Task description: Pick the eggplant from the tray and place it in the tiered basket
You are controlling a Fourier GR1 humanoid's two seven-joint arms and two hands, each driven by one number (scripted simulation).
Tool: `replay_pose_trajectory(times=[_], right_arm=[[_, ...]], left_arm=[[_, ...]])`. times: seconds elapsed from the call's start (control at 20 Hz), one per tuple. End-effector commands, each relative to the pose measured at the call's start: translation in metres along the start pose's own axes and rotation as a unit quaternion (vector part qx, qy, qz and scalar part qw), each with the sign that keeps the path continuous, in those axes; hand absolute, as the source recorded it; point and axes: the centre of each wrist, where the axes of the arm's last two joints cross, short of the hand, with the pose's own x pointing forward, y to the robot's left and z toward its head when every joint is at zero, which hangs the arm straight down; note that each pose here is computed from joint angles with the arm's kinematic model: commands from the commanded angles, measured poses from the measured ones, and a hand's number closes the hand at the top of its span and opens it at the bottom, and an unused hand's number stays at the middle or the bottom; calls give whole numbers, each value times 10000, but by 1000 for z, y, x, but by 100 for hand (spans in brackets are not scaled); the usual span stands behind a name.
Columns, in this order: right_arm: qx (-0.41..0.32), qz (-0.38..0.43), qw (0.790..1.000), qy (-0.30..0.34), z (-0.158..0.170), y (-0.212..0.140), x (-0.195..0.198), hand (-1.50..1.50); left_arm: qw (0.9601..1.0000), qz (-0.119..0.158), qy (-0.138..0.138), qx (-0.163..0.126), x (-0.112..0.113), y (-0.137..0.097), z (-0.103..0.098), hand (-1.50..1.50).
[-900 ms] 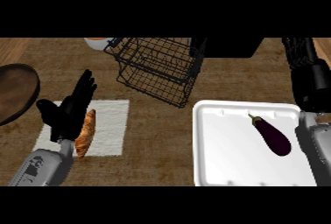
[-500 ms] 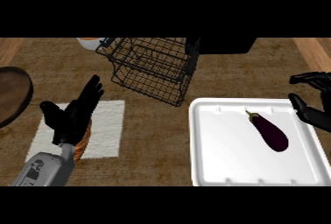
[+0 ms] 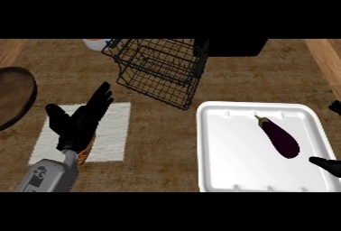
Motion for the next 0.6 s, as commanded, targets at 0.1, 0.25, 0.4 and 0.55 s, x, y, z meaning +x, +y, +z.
replay_pose_trajectory(times=[0.1,0.25,0.4,0.55], right_arm=[[798,1676,9822,302,11,-12,30,-150],[655,2611,9608,662,5,-20,52,-150],[667,3491,9303,907,-5,-20,77,-150],[917,3651,9170,1320,2,8,102,-150]], left_arm=[[9999,53,105,8,-5,-2,3,0],[9999,-39,13,105,2,-1,-3,0],[9999,45,130,75,-12,4,5,0],[10000,14,69,69,2,-5,3,0]])
